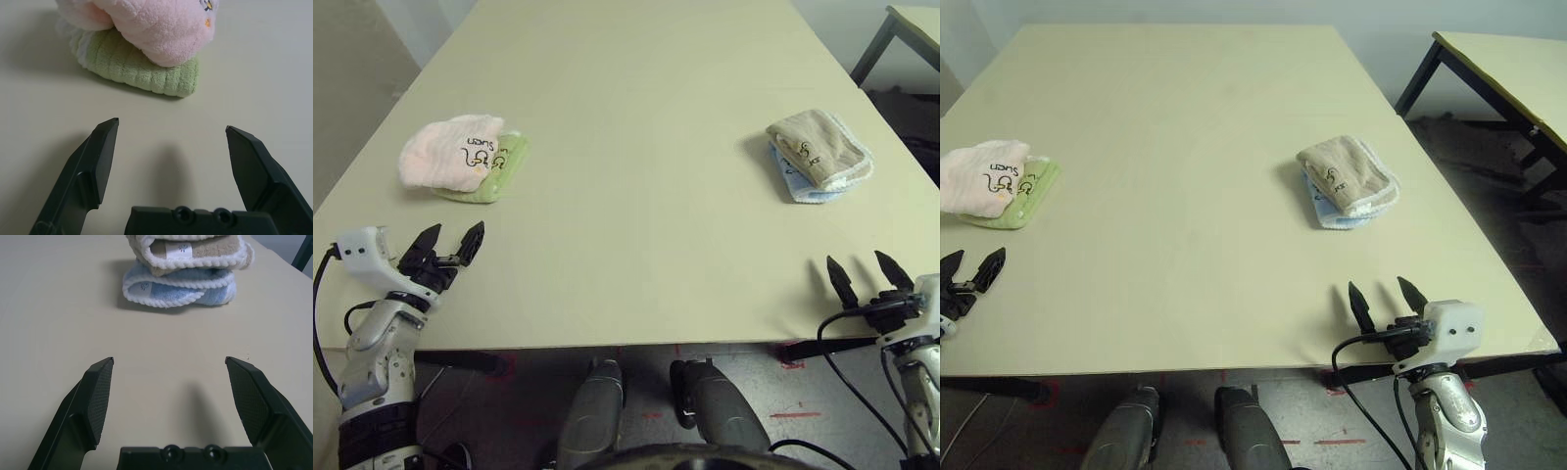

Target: Fold the towel and set it aside.

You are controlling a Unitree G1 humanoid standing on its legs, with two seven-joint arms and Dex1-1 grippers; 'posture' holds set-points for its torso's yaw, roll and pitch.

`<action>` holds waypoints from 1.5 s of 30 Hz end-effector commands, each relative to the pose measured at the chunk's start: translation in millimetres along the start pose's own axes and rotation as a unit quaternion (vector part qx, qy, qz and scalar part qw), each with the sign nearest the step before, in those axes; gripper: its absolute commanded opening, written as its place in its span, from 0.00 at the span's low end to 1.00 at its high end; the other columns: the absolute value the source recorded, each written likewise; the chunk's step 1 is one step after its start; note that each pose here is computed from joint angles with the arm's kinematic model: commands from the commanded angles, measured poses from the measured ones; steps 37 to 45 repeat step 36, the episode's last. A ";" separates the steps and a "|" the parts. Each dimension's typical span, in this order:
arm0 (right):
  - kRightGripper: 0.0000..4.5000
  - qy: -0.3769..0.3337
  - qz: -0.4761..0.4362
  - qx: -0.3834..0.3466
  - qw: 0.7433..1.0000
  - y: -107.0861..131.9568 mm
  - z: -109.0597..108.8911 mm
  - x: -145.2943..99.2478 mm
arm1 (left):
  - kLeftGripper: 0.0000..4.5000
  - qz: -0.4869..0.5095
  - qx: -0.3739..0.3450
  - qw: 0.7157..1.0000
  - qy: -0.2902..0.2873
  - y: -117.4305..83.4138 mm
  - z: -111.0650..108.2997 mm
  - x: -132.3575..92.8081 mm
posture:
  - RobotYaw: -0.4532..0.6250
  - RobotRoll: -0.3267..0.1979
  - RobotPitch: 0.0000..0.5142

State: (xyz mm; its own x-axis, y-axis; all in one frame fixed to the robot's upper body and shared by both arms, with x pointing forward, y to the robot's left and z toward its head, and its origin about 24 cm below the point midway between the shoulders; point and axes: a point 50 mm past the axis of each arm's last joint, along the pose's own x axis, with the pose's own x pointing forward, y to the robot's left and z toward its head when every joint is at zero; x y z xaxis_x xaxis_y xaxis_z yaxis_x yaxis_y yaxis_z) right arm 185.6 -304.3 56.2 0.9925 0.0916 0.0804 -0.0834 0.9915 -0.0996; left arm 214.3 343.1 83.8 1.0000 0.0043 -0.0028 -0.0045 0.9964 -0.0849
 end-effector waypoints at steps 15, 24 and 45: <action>1.00 0.002 -0.018 0.021 1.000 -3.7 -3.9 -4.2 | 1.00 0.005 0.006 1.000 0.008 -1.0 -6.3 2.2 | 0.39 0.62 0.27; 1.00 0.004 -0.013 0.025 1.000 -2.5 -4.7 -2.0 | 1.00 0.009 0.007 1.000 0.006 -1.3 -6.3 0.4 | 0.40 0.62 0.26; 1.00 0.002 -0.014 0.029 0.999 -1.8 -5.8 0.1 | 1.00 0.014 -0.013 1.000 0.001 -3.3 -2.6 4.9 | 0.40 0.62 0.27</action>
